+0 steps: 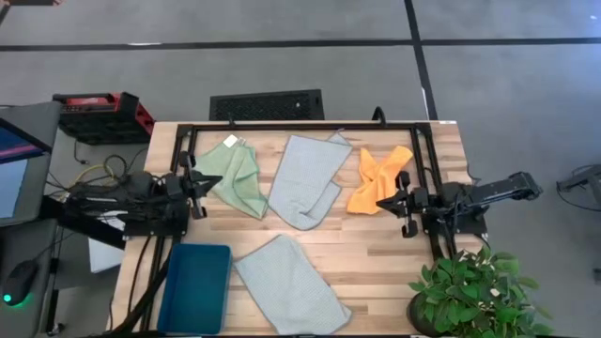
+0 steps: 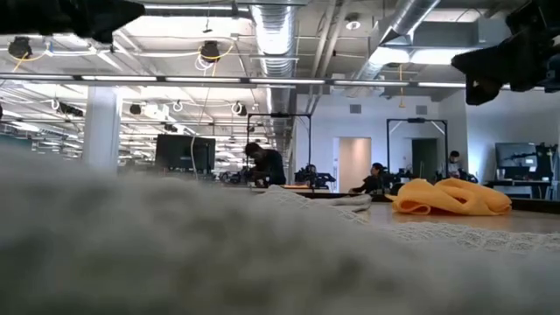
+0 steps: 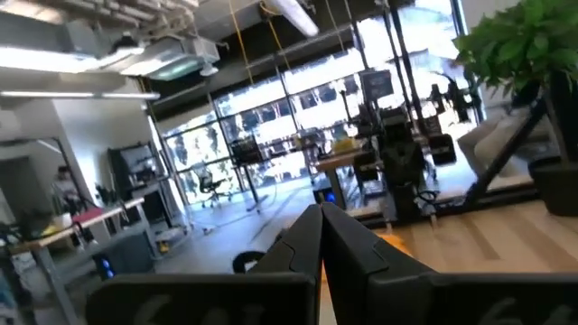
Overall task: Fold microfiber towels
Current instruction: Fold the top gray microfiber towel
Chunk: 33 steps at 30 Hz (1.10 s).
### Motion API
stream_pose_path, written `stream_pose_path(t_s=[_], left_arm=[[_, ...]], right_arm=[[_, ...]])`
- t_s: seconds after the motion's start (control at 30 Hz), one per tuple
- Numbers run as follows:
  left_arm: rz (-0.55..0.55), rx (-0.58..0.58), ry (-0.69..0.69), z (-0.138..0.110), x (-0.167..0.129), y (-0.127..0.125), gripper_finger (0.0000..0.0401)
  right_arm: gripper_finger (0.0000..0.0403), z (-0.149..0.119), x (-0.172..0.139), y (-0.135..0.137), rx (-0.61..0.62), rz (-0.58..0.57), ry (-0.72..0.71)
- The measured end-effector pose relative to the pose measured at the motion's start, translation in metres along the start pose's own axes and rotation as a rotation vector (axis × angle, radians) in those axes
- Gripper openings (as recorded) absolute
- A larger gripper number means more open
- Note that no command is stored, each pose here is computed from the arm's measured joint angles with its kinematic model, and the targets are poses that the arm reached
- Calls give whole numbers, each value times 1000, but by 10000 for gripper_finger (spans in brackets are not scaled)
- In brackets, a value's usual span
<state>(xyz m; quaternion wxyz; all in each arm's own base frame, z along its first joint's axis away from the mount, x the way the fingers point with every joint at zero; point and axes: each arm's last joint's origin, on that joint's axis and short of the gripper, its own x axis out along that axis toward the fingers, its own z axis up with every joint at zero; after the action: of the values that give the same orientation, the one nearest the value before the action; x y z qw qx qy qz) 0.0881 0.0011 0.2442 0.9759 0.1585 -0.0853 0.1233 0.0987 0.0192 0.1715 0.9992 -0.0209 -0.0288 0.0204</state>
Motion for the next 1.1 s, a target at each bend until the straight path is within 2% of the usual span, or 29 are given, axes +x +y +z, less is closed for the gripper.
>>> stream_pose_path(t_s=[0.17, 0.33, 0.57, 0.67, 0.83, 1.0, 1.1], left_arm=[[-84, 45, 212, 22, 21, 1, 0], [-166, 38, 402, 39, 46, -3, 0], [-218, -17, 610, 52, 65, -11, 0], [-209, -66, 668, 52, 69, -14, 0], [-180, -219, 717, 47, 75, -19, 0], [-167, -263, 710, 44, 84, -23, 0], [-172, -249, 724, 41, 88, -26, 0]], right_arm=[[9, 15, -1, -1, -25, -3, -36], [7, 32, 1, -1, -80, 0, -19], [3, 49, 14, -2, -73, -69, 199], [4, 56, 22, -2, -33, -134, 324], [2, 69, 39, -5, 38, -235, 483], [3, 75, 61, -6, 85, -282, 577], [3, 79, 74, -8, 137, -325, 612]])
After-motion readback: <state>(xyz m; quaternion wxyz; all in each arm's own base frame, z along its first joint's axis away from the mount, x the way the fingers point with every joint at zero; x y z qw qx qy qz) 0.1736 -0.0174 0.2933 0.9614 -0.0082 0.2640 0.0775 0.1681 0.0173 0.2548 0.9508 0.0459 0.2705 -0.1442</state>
